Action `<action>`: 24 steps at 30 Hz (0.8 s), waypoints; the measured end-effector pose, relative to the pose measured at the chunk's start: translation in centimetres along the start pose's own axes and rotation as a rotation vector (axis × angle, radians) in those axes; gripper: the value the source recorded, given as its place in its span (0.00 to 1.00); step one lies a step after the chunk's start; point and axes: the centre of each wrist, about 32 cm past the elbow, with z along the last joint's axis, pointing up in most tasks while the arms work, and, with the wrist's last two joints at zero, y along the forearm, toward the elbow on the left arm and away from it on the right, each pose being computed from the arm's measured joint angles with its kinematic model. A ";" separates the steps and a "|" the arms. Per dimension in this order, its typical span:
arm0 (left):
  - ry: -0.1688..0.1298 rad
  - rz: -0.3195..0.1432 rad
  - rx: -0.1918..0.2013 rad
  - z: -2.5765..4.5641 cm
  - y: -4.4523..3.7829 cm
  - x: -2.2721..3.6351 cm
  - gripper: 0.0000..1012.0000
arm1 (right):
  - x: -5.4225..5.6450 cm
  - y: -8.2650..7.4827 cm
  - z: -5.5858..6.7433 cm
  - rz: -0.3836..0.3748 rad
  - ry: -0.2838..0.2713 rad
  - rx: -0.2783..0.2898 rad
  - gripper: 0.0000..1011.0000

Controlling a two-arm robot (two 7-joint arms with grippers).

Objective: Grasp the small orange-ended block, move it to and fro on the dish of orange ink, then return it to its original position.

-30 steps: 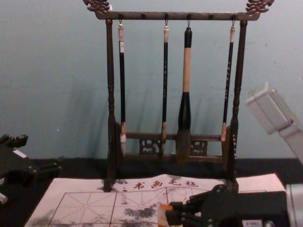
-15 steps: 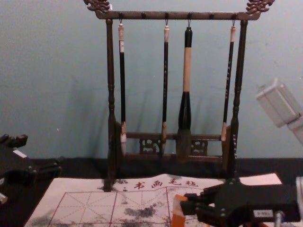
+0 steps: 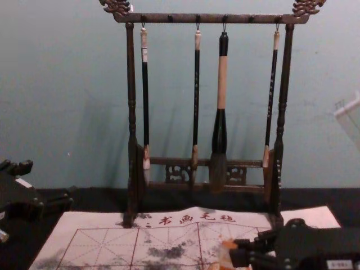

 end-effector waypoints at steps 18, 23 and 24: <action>0.000 0.000 0.000 0.00 0.00 0.00 0.99 | -1.6 -0.1 0.0 0.072 0.004 0.001 0.08; 0.000 0.000 0.000 0.00 0.00 0.00 0.99 | -1.6 0.5 0.1 0.076 -0.004 0.001 0.08; 0.000 0.000 0.000 0.00 0.00 0.00 0.99 | -1.5 0.6 0.2 0.075 -0.005 0.001 0.08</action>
